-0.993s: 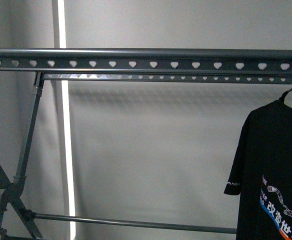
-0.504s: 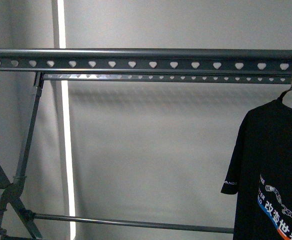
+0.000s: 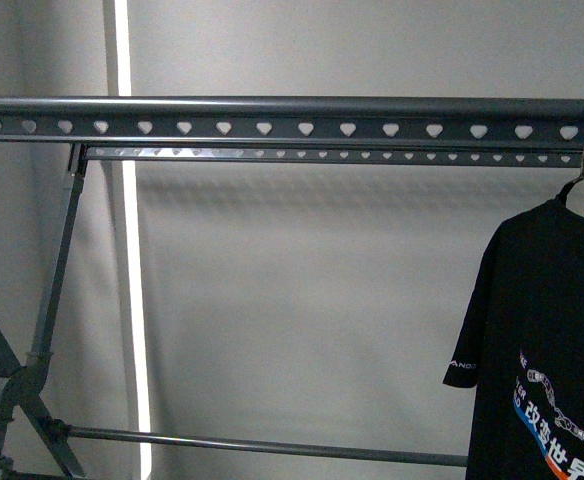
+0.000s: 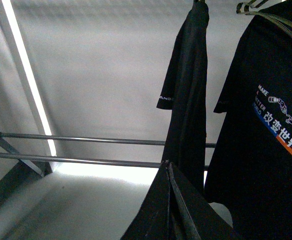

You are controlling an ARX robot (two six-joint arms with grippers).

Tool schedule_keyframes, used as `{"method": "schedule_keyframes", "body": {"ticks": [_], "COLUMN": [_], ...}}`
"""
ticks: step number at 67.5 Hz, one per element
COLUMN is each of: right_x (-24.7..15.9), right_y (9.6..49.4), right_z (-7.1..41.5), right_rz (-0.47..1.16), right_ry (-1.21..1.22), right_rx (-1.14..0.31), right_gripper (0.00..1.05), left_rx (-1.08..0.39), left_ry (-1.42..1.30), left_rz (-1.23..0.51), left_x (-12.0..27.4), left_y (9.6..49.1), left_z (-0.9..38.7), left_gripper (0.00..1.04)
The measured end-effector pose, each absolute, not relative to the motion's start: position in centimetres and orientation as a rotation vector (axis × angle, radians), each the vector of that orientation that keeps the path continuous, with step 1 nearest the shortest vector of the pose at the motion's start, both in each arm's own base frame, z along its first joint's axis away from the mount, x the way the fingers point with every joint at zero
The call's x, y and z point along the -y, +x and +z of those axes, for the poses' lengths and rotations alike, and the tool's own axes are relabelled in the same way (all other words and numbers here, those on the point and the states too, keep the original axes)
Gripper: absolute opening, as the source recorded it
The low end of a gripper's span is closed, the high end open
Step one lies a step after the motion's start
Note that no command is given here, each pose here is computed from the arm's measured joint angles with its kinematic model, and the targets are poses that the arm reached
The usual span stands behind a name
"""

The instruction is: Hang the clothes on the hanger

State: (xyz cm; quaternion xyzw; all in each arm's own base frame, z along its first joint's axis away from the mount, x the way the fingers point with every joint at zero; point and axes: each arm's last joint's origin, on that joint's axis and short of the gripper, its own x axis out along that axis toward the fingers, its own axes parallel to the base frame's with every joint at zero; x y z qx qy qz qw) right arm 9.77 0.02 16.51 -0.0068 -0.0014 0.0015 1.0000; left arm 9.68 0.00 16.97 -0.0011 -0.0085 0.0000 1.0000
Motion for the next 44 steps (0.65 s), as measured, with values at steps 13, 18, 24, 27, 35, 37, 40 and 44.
{"method": "schedule_keyframes", "body": {"ticks": [13,18,24,27,35,37,40,44], "right_x": [-0.02,-0.02,-0.02,-0.02,-0.02,-0.02,-0.02,-0.02], "right_y": [9.77,9.77,9.77,9.77,9.77,9.77,9.77,9.77], "right_z": [16.51,16.51,16.51,16.51,16.51,16.51,16.51,16.51], "right_rz": [0.003,0.003,0.003,0.003,0.003,0.003,0.003,0.003], "right_ry": [-0.014,-0.014,-0.014,-0.014,-0.014,-0.014,-0.014,-0.014], "right_rx": [0.003,0.003,0.003,0.003,0.003,0.003,0.003,0.003], "right_gripper": [0.1,0.22,0.38,0.46,0.71,0.76,0.83,0.96], "left_rx": [0.017,0.017,0.017,0.017,0.017,0.017,0.017,0.017], "left_ry": [-0.002,-0.002,-0.002,-0.002,-0.002,-0.002,-0.002,-0.002], "left_rz": [0.0,0.0,0.0,0.0,0.0,0.0,0.0,0.0], "left_x": [0.0,0.0,0.0,0.0,0.0,0.0,0.0,0.0], "left_y": [9.68,9.68,9.68,9.68,9.68,9.68,9.68,9.68], "left_z": [16.97,16.97,16.97,16.97,16.97,16.97,16.97,16.97], "left_gripper": [0.98,0.98,0.98,0.98,0.98,0.98,0.98,0.98]}}
